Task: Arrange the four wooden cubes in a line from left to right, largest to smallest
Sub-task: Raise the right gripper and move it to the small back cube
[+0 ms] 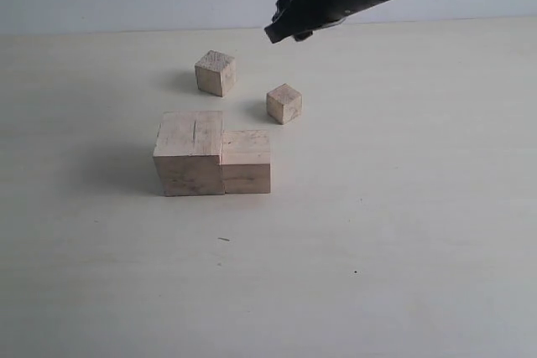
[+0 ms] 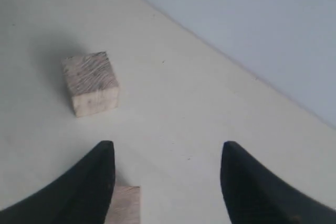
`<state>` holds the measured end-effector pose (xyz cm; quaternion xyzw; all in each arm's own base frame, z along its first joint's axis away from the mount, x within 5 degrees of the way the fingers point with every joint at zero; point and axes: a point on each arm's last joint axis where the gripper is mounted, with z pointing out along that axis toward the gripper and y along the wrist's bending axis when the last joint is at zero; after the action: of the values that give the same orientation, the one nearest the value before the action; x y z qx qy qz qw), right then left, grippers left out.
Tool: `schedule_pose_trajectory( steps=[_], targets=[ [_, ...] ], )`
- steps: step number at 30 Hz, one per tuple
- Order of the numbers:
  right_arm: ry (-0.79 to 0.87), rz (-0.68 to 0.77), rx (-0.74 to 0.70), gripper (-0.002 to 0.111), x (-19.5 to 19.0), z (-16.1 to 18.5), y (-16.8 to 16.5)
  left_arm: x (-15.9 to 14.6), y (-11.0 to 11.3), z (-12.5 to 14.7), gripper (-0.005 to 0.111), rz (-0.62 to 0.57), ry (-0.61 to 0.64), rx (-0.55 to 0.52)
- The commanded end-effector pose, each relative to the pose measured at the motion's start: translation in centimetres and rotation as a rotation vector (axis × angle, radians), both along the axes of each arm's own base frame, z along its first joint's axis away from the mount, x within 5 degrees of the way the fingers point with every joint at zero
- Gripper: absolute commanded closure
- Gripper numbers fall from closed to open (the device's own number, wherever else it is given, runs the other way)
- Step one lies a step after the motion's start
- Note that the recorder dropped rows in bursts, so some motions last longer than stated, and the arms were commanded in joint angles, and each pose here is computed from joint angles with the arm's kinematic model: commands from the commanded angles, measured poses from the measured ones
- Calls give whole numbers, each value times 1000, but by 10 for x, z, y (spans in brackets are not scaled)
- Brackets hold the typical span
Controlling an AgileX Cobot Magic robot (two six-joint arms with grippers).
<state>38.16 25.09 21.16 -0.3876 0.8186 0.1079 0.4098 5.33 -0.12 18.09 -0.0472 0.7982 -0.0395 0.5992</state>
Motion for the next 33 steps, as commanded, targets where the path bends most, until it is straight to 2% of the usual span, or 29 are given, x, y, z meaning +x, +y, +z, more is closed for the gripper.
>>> schedule_pose_trajectory(
  steps=[1, 6, 14, 20, 22, 28, 33],
  targets=[
    [134, 90, -25, 48, -13, -16, 26, 0, 0, 0, 107, -8, -13, 5],
    [157, 153, -31, 45, -26, -18, 48, 0, 0, 0, 107, -8, -13, 5],
    [-41, 22, 156, 49, -17, 1, 66, 0, 0, 0, 107, -8, -13, 5],
    [-67, 13, 194, 49, 4, -4, 84, 0, 0, 0, 107, -8, -13, 5],
    [-58, 23, 197, 47, 12, -10, 92, 0, 0, 0, 107, -8, -13, 5],
    [66, 62, 223, 31, 28, -26, 117, 0, 0, 0, 107, -8, -13, 5],
    [76, 44, 262, 31, 40, -38, 128, 0, 0, 0, 107, -8, -13, 5]
  ],
)
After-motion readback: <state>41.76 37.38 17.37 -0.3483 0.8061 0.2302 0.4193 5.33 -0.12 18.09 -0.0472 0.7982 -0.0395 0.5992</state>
